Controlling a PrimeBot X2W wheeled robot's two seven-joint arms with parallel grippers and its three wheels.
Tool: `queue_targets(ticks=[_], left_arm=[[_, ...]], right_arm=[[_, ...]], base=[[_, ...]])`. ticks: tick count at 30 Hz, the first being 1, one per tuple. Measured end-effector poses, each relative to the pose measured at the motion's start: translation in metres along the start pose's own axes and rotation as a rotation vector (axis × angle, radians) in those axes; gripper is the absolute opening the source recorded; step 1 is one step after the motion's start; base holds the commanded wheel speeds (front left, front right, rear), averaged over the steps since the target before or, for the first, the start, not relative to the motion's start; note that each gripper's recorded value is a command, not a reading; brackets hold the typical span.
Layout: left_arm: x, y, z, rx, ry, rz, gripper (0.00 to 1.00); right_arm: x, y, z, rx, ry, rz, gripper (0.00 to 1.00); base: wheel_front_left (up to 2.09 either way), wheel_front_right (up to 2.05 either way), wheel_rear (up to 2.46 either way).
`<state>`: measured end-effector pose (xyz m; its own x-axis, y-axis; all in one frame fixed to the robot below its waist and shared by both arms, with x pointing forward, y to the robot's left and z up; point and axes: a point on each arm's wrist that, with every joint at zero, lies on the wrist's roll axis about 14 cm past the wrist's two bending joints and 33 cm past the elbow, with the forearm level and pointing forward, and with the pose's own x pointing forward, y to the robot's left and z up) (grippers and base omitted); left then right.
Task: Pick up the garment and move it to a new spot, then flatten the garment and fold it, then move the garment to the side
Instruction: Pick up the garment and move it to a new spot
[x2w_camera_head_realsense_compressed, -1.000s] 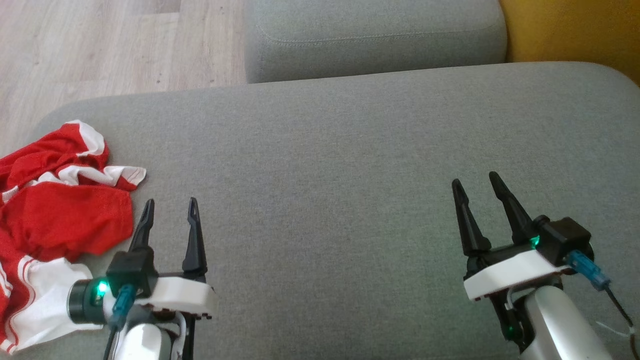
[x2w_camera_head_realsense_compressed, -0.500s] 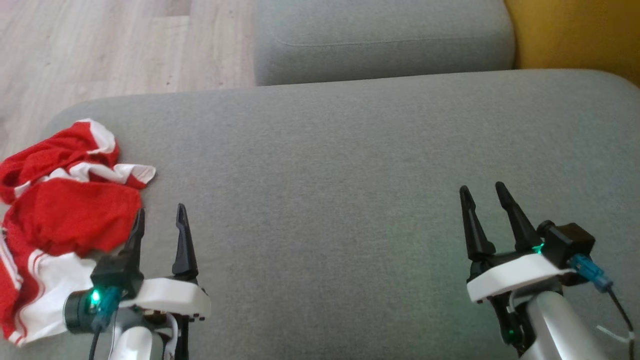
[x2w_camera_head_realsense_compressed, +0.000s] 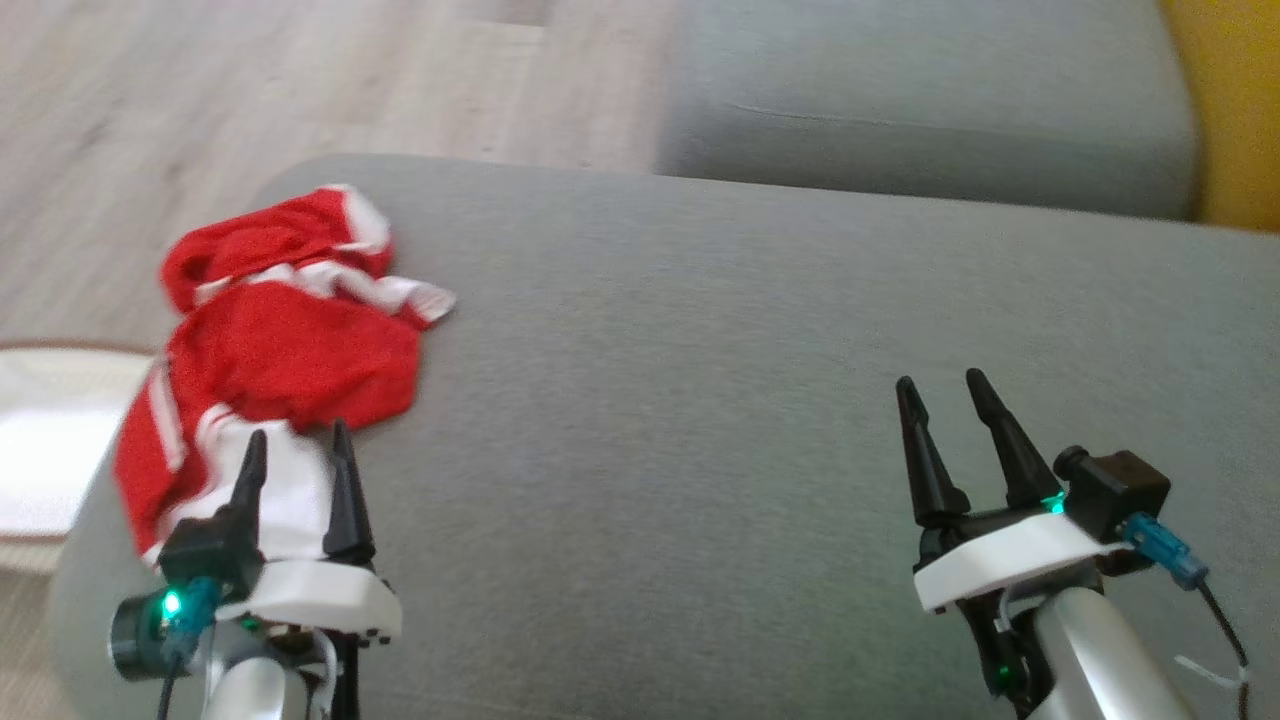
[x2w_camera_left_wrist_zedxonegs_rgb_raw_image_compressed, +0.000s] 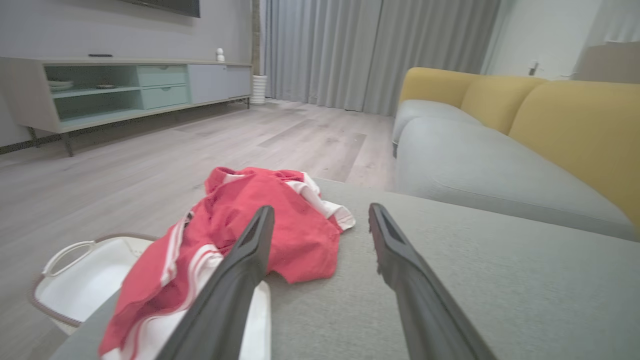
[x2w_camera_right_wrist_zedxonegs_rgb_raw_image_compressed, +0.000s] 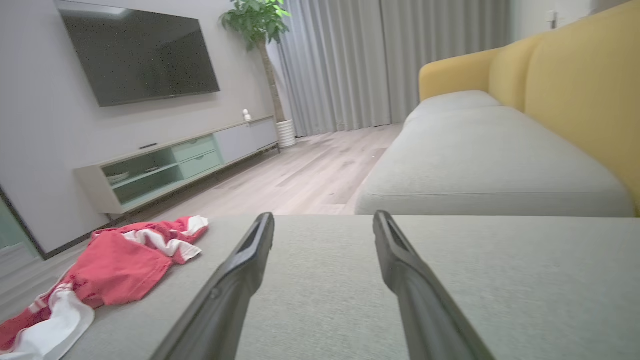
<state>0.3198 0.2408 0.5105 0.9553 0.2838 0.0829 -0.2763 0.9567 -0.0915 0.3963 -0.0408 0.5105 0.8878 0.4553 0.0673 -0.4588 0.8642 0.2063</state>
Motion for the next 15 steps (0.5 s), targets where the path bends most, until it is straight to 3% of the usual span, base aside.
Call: queue_targets(ticks=[15], left_arm=[[-0.054,0.098,0.006,0.016,-0.015,0.284,1.0]], right_arm=[[0.03,0.106,-0.02,0.044,0.057,0.299,1.0]], base=[[0.0,0.0,0.0]])
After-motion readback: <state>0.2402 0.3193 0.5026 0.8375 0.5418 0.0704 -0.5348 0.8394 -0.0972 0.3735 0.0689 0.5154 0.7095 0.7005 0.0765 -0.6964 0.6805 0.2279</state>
